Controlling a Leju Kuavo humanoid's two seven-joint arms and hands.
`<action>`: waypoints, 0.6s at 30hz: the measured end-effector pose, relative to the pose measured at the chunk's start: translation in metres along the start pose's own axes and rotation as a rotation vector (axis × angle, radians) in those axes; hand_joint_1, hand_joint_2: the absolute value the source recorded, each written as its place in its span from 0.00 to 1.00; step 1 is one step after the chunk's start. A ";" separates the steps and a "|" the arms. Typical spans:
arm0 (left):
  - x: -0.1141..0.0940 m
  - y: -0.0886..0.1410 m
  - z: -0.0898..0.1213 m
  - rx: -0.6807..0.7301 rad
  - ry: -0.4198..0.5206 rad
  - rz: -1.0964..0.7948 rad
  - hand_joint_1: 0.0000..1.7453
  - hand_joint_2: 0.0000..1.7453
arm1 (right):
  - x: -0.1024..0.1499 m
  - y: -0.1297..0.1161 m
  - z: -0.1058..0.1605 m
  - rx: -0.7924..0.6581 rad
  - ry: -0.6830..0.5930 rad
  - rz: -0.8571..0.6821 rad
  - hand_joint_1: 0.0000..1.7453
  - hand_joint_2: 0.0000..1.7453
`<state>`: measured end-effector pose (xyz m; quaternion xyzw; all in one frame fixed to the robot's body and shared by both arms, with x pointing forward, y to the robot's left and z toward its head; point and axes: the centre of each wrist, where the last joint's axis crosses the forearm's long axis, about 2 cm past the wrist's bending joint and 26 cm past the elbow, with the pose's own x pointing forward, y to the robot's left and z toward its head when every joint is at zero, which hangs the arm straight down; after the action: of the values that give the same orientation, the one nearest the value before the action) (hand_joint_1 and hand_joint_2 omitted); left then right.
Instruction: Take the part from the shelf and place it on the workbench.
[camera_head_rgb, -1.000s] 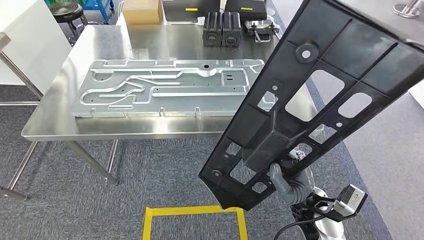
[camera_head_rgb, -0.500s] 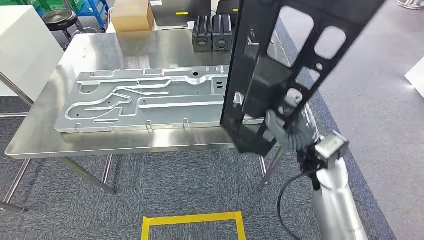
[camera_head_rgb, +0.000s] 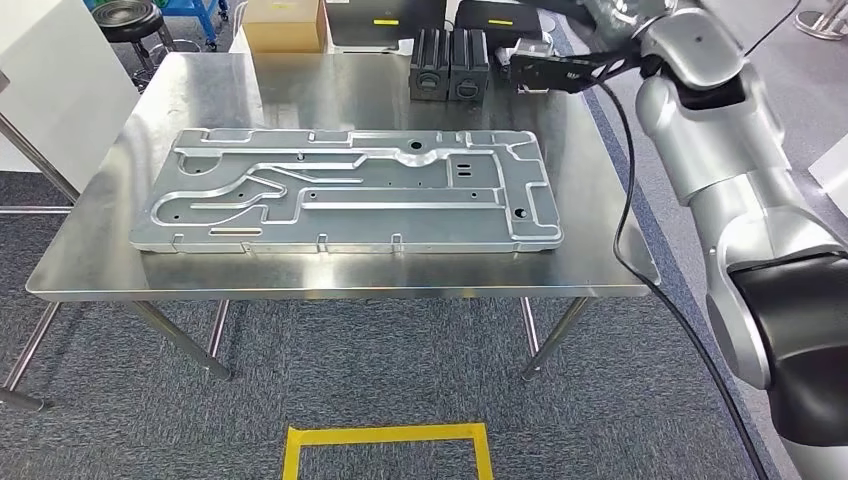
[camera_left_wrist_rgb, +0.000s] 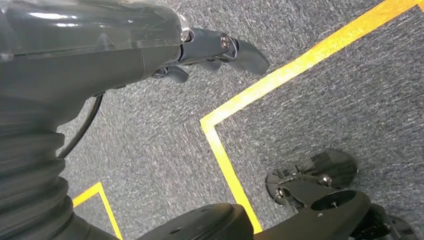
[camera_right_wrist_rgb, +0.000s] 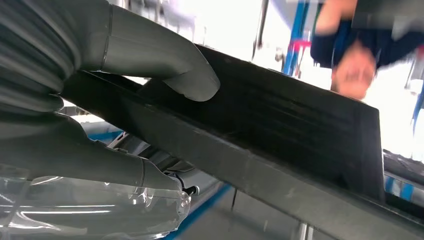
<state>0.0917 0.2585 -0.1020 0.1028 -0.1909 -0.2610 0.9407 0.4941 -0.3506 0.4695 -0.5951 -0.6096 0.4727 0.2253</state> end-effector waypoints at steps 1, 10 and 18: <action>0.000 0.000 0.000 -0.001 -0.002 -0.004 0.00 1.00 | 0.005 0.011 0.001 0.027 -0.001 -0.010 1.00 1.00; -0.002 -0.002 0.001 0.004 -0.004 -0.008 0.00 1.00 | 0.069 0.087 0.018 0.192 -0.038 -0.110 1.00 1.00; -0.005 -0.002 0.001 0.018 -0.005 -0.006 0.00 1.00 | 0.129 0.144 0.055 0.314 -0.089 -0.195 0.25 0.25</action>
<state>0.0860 0.2595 -0.1031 0.1110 -0.1951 -0.2621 0.9386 0.4975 -0.2690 0.2864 -0.4693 -0.5925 0.5637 0.3332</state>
